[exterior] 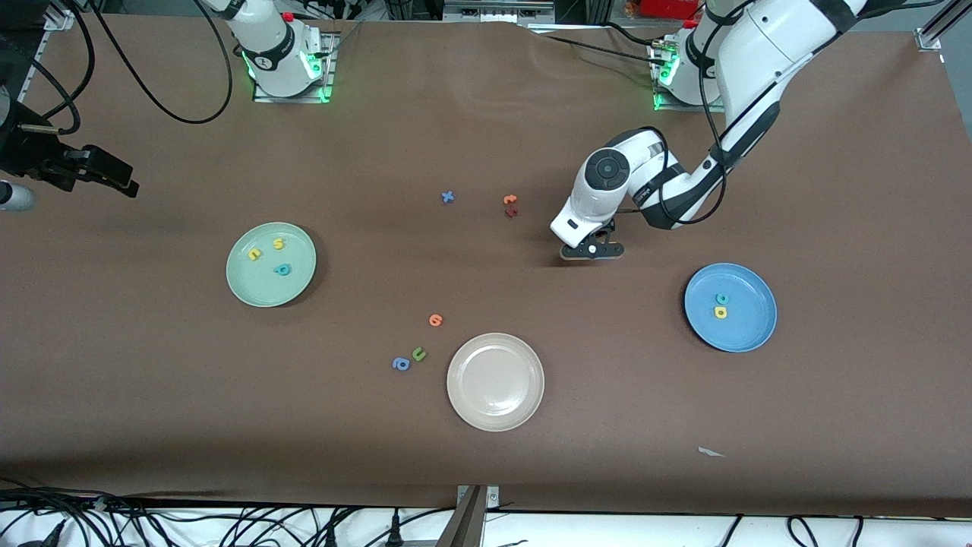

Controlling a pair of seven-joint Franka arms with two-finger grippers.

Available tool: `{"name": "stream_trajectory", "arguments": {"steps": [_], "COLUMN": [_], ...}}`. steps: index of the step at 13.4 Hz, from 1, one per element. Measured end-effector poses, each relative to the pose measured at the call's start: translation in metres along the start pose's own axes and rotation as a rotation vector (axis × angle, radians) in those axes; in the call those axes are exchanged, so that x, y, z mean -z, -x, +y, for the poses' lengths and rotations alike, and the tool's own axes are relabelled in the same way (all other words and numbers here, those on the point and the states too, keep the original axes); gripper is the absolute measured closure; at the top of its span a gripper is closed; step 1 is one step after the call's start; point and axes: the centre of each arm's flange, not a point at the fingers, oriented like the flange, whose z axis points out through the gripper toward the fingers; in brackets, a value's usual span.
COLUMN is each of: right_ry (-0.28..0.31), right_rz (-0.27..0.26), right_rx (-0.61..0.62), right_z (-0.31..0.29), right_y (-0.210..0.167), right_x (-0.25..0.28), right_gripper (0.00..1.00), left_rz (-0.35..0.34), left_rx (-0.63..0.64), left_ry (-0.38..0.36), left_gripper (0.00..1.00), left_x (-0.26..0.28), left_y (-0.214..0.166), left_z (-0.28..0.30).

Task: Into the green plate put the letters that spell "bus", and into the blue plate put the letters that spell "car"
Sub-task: 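Move the left gripper back over the teal l, then grasp the teal l with the left gripper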

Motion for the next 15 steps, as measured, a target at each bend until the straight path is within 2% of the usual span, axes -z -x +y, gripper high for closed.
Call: {"name": "stream_trajectory", "arguments": {"steps": [2,8,15], "right_ry": [0.000,0.000,0.000], "right_rz": [0.000,0.000,0.000], "right_rx": [0.000,0.000,-0.001], "right_z": [0.000,0.000,0.000], "right_y": [0.000,0.000,0.000], "right_x": [0.000,0.000,0.000], "right_gripper": [0.00,0.00,0.00], "left_rz": [0.001,0.003,0.072], "left_rx": [0.005,0.016,0.137], "left_ry": [-0.001,0.000,0.034], "left_gripper": [0.82,0.81,0.81], "left_x": [0.000,0.001,0.034], "left_y": [0.000,-0.003,-0.071], "left_z": [0.000,-0.002,-0.056]}}
